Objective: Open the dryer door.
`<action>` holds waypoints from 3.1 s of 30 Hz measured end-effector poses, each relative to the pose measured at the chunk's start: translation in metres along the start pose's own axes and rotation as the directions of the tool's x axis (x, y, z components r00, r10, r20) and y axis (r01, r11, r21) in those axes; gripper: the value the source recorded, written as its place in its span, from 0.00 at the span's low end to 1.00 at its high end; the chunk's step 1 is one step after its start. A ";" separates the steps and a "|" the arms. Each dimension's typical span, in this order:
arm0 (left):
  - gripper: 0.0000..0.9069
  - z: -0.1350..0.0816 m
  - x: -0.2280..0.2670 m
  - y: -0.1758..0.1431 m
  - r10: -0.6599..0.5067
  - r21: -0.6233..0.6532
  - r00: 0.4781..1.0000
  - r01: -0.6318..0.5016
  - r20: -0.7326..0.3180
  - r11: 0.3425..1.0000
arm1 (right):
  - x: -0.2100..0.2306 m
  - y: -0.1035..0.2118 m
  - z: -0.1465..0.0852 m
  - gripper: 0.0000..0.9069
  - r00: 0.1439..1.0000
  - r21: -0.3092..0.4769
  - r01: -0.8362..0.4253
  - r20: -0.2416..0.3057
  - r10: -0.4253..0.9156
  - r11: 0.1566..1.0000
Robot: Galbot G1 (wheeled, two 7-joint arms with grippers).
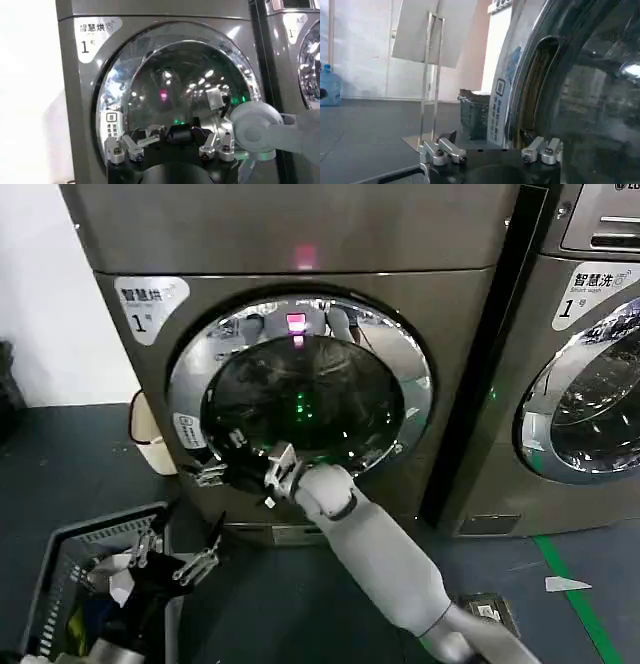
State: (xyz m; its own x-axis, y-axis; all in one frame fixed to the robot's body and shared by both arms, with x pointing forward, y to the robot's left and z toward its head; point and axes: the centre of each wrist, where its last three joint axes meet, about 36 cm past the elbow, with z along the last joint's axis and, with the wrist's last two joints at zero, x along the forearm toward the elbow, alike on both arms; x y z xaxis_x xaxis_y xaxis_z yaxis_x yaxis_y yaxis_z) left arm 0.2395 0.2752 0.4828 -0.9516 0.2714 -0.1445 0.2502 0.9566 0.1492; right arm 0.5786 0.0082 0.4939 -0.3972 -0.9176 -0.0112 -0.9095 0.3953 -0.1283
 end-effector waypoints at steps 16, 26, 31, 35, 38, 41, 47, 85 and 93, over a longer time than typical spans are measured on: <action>1.00 -0.002 0.000 0.005 0.015 -0.020 1.000 -0.015 -0.020 1.000 | 0.005 -0.006 0.000 1.00 0.996 -0.047 0.086 0.035 -0.085 0.995; 1.00 -0.001 0.001 0.033 0.002 -0.004 1.000 -0.002 -0.024 1.000 | 0.024 -0.013 0.007 1.00 0.987 -0.073 0.159 0.049 -0.156 0.985; 1.00 -0.001 0.003 0.060 -0.042 -0.009 0.998 0.041 -0.039 0.999 | 0.032 -0.014 0.016 1.00 0.978 -0.057 0.202 0.060 -0.198 0.978; 1.00 -0.004 0.004 0.083 -0.082 -0.009 0.995 0.082 -0.061 0.997 | 0.038 -0.014 0.020 1.00 0.965 -0.069 0.254 0.089 -0.247 0.965; 1.00 -0.008 0.006 0.099 -0.107 -0.029 0.992 0.105 -0.064 0.994 | 0.039 -0.015 0.021 1.00 0.955 -0.066 0.288 0.099 -0.281 0.955; 1.00 -0.012 0.008 0.114 -0.140 -0.045 0.988 0.137 -0.067 0.990 | 0.042 -0.015 0.025 1.00 0.943 -0.063 0.323 0.099 -0.316 0.944; 1.00 -0.017 0.010 0.130 -0.143 -0.083 0.984 0.135 -0.105 0.987 | 0.053 -0.019 0.033 1.00 0.917 -0.041 0.393 0.089 -0.388 0.919; 1.00 -0.021 -0.060 0.190 0.211 0.050 0.977 -0.212 0.034 0.976 | 0.128 -0.022 0.051 1.00 0.702 0.022 0.706 0.109 -0.704 0.708; 1.00 -0.038 -0.086 0.192 0.303 0.060 0.949 -0.309 0.091 0.949 | 0.164 -0.022 0.054 1.00 0.665 0.024 0.742 0.093 -0.741 0.670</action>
State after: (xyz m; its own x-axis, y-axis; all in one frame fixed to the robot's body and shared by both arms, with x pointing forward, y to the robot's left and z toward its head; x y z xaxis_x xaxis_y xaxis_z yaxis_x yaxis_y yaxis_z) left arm 0.3624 0.4319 0.5610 -0.8108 0.5568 -0.1806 0.5421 0.8306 0.1272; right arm 0.5397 -0.1528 0.4414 0.4207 -0.9072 -0.0045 -0.9011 -0.4173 -0.1176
